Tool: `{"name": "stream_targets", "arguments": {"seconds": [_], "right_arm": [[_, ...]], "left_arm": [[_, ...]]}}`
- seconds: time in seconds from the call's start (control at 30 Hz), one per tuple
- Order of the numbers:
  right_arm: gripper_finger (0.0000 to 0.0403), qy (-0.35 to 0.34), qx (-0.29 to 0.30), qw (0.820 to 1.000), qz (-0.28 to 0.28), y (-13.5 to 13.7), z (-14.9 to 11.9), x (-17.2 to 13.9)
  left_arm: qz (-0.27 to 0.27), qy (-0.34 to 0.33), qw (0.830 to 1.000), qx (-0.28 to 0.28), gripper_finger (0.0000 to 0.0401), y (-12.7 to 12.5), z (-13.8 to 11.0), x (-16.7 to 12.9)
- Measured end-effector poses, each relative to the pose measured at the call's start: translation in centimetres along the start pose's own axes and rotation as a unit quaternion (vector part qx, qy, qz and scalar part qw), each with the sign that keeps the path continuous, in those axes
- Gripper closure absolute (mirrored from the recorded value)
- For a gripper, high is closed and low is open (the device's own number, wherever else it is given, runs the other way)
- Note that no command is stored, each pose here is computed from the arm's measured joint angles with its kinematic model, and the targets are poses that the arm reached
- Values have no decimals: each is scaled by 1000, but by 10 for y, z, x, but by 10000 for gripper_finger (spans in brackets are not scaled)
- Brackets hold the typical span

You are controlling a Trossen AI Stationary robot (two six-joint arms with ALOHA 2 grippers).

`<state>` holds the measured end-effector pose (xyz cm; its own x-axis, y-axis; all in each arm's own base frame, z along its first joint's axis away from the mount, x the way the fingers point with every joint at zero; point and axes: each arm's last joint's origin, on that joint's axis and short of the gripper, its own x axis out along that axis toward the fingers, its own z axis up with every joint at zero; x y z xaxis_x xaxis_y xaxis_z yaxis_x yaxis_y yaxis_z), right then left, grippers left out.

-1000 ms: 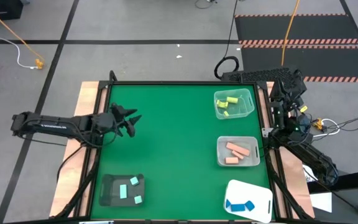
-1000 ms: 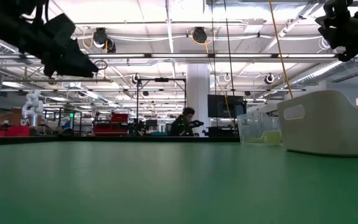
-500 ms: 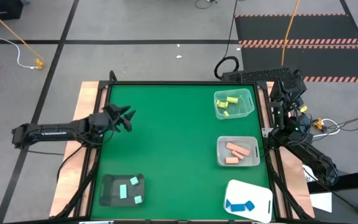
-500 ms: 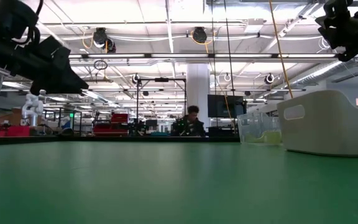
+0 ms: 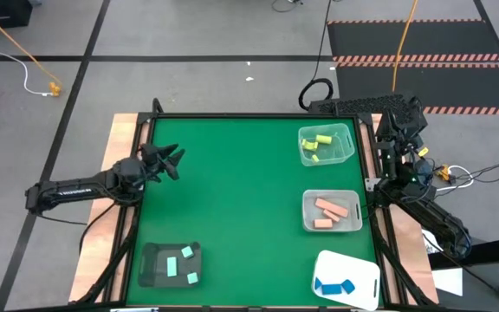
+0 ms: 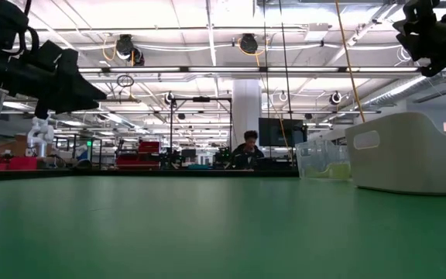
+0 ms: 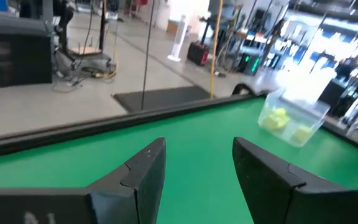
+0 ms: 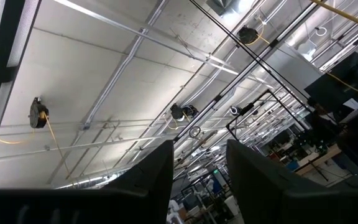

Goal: Sort & place blocks by color
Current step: Return to Home Position

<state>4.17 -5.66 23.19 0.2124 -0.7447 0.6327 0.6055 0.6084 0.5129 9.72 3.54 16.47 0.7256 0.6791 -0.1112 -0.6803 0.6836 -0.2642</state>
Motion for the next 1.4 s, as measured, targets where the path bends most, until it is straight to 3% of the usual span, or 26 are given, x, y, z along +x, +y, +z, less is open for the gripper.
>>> {"name": "stream_targets", "arguments": {"seconds": [0.2,0.3,0.43,0.67,1.4], "right_arm": [[264,0,0,1000,0,0,0,0],[264,0,0,1000,0,0,0,0],[264,0,0,1000,0,0,0,0],[264,1,0,1000,0,0,0,0],[264,1,0,1000,0,0,0,0]], "left_arm": [[5,-75,996,-39,215,5,15,-5],[10,-148,987,-61,215,10,23,-8],[28,-183,980,-72,215,14,28,-9],[56,-180,980,-63,215,19,28,-7],[58,-174,981,-61,215,19,26,-6]]}}
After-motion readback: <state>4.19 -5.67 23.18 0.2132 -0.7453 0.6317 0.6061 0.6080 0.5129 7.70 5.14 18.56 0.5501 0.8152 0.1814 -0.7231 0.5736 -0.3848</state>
